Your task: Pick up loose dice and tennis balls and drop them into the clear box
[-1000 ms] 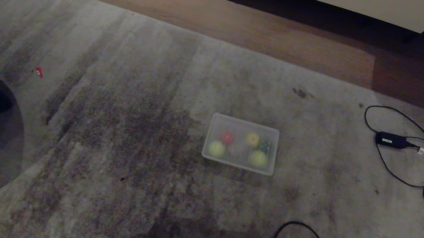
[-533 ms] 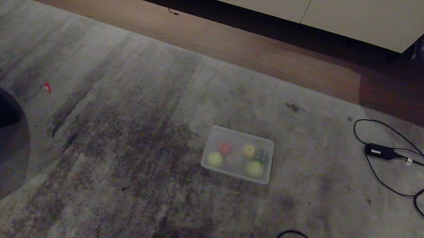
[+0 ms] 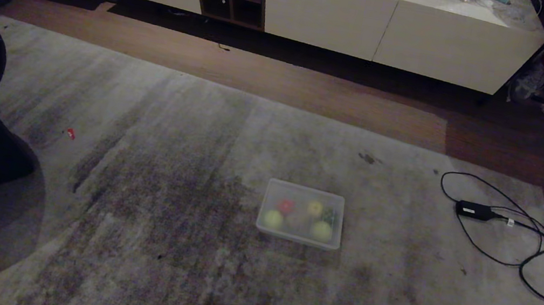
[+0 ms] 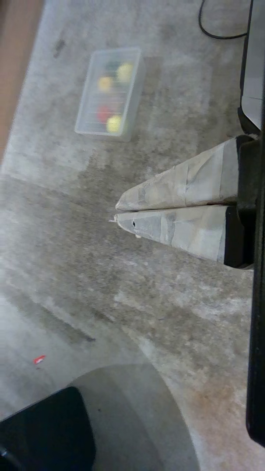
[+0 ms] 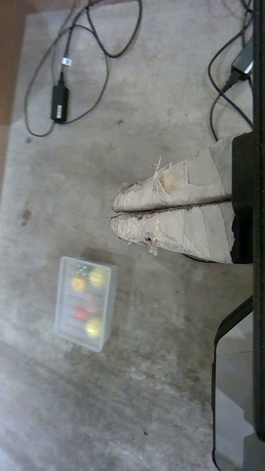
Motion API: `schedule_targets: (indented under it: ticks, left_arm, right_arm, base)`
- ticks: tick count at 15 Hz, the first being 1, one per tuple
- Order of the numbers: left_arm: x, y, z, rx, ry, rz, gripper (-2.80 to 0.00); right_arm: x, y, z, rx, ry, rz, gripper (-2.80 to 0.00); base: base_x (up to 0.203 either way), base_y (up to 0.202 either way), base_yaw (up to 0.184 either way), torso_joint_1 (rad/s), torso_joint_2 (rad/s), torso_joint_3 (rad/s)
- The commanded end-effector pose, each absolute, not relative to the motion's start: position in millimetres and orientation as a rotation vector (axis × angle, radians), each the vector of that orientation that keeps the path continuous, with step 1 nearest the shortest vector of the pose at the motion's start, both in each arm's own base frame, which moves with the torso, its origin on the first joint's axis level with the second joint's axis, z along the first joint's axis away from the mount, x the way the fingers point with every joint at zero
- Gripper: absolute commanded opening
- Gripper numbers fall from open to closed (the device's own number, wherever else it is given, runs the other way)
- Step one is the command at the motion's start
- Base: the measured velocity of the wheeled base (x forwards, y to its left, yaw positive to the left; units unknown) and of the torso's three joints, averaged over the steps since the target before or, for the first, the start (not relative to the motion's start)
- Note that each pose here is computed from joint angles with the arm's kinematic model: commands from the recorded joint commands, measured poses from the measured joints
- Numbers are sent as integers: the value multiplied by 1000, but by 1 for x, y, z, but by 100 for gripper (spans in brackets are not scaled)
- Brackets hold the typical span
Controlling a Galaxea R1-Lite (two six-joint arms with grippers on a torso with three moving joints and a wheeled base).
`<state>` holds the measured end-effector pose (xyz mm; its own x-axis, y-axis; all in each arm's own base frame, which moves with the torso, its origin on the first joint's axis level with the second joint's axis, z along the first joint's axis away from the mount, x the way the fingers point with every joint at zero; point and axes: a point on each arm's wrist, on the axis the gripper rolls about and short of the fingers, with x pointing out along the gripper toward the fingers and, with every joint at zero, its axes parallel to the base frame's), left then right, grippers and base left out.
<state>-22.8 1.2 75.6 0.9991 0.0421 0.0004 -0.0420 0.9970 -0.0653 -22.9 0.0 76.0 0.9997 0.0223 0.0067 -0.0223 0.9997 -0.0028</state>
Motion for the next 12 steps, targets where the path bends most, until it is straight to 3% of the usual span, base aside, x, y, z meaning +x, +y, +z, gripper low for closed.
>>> schedule_targets:
  ticks: [1,12]
  left_arm:
    - [-23,1,75,-66,0,43,-280]
    - [-23,1,75,-63,0,43,-280]
  right_arm:
    - [-23,0,76,-3,-3,23,-280]
    - [-23,0,76,-2,-3,23,-280]
  base:
    - [0,0,0,2,-2,207]
    - [0,0,0,3,3,205]
